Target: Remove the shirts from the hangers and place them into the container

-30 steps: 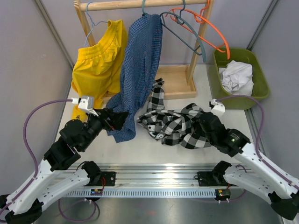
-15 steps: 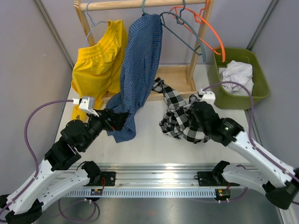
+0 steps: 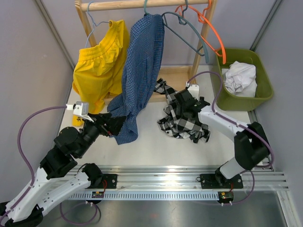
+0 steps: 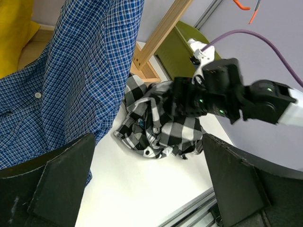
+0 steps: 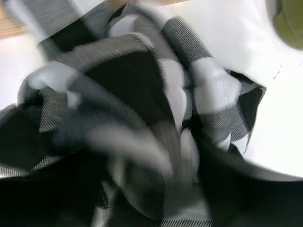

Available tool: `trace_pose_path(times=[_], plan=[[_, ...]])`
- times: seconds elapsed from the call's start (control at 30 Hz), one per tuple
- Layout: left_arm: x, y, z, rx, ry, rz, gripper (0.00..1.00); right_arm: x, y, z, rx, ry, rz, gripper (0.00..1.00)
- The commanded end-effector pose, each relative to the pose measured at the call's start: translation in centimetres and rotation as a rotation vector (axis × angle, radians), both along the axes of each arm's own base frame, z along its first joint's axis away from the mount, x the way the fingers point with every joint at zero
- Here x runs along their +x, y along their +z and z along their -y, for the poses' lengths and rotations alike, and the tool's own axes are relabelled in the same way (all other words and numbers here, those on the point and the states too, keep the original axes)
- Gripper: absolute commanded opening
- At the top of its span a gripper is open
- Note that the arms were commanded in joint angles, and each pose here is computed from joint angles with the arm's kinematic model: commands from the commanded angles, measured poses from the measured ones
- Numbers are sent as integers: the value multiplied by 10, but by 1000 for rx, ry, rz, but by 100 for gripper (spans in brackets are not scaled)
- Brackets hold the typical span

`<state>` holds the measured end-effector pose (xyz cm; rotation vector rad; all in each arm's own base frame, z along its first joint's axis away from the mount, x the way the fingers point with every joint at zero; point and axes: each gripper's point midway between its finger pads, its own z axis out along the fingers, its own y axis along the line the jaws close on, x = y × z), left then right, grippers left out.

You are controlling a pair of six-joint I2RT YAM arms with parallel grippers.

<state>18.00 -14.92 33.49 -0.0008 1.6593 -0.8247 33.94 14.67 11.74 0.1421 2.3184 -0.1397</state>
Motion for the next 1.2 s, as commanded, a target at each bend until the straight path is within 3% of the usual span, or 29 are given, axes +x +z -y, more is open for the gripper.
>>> trace_pose_path(times=[0.0,0.2,0.4,0.73,0.83,0.87,0.9,0.93,0.97,1.0,1.17], plan=[[-2,5,-4,-27,7,15,99,32,1,11,-71,-79,40,99],[-3,4,-8,-26,18,16,99,29,-40,4,-109,-58,-111,99],[-3,2,-9,-16,25,17,99,-1,-92,16,-109,-127,-224,100],[0,-2,-1,-13,7,6,99,-39,-183,-35,121,-38,-440,96],[0,-3,-2,-11,10,4,99,-42,-189,-48,182,-4,-457,73],[0,-2,-2,-15,11,5,99,-44,-189,-51,202,4,-460,57],[1,-2,-3,-16,15,6,99,-46,-192,-57,233,20,-469,48],[1,-2,-3,-17,13,7,99,-47,-195,-58,241,23,-474,33],[1,-2,-2,-17,12,6,99,-48,-197,-59,246,25,-482,11],[1,-2,-2,-16,11,6,99,-51,-202,-58,244,24,-495,0],[0,-2,-2,-14,11,4,99,-57,-199,-62,270,42,-504,0]])
